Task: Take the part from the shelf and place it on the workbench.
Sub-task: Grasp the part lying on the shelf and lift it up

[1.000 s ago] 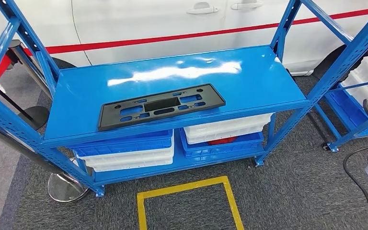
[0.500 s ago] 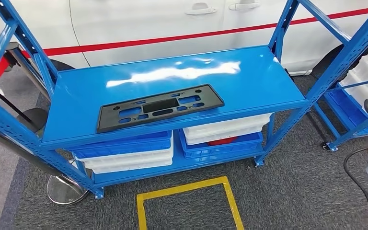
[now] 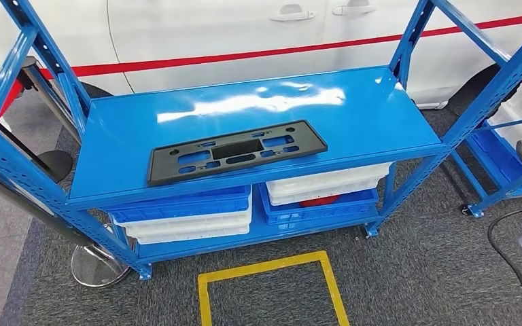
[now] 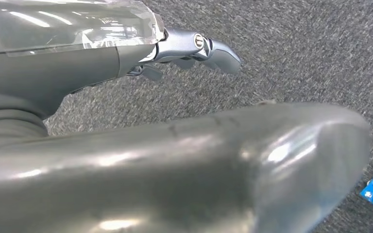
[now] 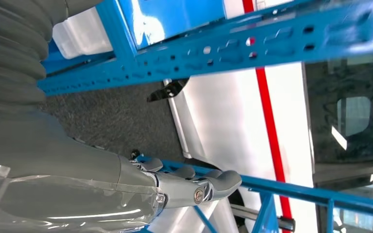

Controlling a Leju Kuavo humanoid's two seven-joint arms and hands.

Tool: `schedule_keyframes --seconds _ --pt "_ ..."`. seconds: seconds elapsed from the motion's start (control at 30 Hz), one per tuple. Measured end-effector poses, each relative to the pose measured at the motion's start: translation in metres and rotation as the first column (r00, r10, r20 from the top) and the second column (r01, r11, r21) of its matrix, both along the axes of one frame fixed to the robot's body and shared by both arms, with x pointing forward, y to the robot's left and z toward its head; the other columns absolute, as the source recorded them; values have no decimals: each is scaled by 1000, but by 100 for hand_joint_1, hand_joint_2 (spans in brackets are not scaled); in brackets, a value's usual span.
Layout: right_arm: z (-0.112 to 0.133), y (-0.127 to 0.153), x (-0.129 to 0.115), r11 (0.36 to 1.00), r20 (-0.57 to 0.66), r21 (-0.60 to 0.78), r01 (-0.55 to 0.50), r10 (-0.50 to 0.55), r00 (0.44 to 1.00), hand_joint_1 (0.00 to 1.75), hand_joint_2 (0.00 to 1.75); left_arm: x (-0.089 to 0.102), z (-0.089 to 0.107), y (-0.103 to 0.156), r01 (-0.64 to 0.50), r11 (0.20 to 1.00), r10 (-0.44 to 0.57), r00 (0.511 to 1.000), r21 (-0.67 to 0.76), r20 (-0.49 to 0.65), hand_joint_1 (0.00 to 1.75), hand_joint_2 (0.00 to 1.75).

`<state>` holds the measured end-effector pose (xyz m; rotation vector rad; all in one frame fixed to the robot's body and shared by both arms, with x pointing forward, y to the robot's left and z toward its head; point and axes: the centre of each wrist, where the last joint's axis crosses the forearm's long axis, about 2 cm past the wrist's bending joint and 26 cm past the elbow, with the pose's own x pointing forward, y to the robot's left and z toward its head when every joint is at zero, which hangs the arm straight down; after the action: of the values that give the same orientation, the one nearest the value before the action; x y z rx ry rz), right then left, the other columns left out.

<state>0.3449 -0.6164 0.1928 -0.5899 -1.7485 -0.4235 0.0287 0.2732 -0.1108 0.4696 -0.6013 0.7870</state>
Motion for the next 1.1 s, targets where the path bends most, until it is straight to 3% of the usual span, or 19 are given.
schedule_keyframes --seconds 1.1 --pt "0 0 0 1000 1 0 0 0 1000 0 175 0 0 -2 0 1000 0 1000 -3 0 0 0"
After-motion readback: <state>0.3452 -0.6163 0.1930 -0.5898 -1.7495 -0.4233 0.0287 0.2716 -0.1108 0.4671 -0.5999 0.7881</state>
